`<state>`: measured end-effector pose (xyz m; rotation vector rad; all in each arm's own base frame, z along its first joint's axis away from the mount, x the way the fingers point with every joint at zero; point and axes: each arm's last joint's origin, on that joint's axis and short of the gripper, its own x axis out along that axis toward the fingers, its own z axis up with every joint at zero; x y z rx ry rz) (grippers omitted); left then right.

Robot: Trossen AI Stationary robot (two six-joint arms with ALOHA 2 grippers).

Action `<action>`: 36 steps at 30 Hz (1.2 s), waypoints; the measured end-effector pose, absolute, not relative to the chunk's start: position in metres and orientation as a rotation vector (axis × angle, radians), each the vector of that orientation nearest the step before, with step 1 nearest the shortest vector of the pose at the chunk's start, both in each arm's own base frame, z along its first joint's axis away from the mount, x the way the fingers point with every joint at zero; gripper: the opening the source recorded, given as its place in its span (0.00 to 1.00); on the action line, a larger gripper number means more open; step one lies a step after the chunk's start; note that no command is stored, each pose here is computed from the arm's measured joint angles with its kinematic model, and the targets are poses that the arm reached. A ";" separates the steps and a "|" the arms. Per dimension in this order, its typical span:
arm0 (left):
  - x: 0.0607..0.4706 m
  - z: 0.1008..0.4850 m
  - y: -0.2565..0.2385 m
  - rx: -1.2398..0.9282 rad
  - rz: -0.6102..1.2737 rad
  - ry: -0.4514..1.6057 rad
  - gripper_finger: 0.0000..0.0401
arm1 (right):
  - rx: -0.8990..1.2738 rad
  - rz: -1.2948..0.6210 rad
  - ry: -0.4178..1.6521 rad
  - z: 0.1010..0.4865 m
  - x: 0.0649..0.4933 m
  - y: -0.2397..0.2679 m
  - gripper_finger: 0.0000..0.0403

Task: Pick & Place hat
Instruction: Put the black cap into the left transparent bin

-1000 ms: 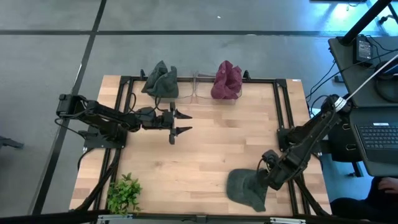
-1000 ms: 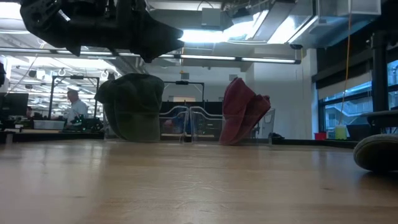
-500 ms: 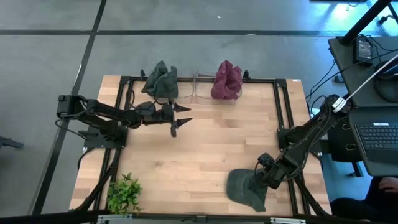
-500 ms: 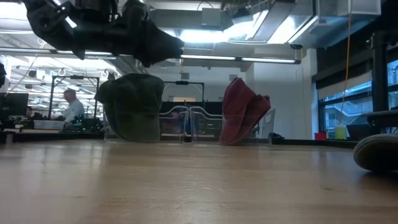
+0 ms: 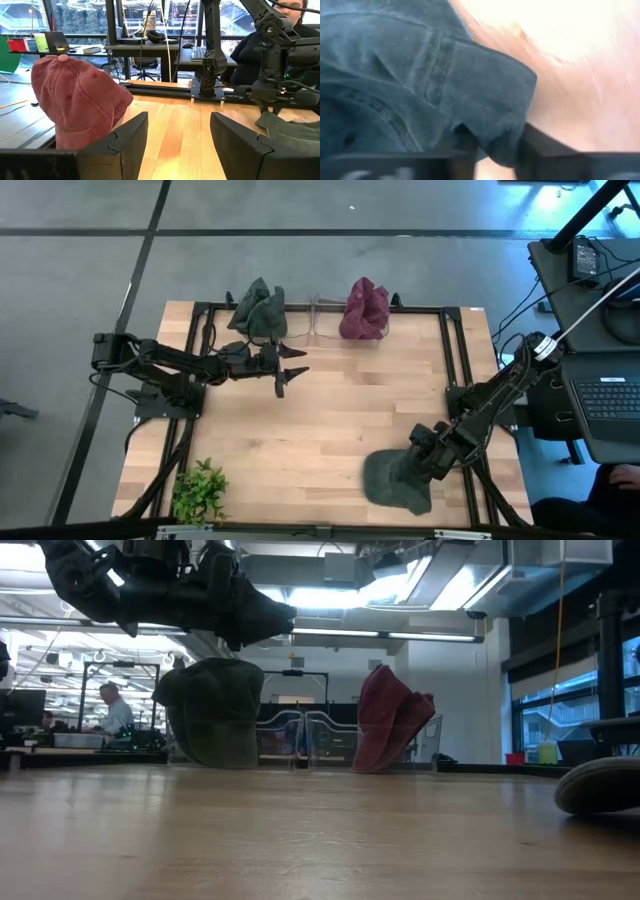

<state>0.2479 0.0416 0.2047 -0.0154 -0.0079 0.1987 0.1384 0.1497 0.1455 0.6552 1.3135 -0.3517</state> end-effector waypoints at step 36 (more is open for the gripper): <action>0.249 0.206 0.036 -0.352 0.230 -0.057 0.52 | -1.060 -0.145 0.876 0.257 0.300 0.063 0.01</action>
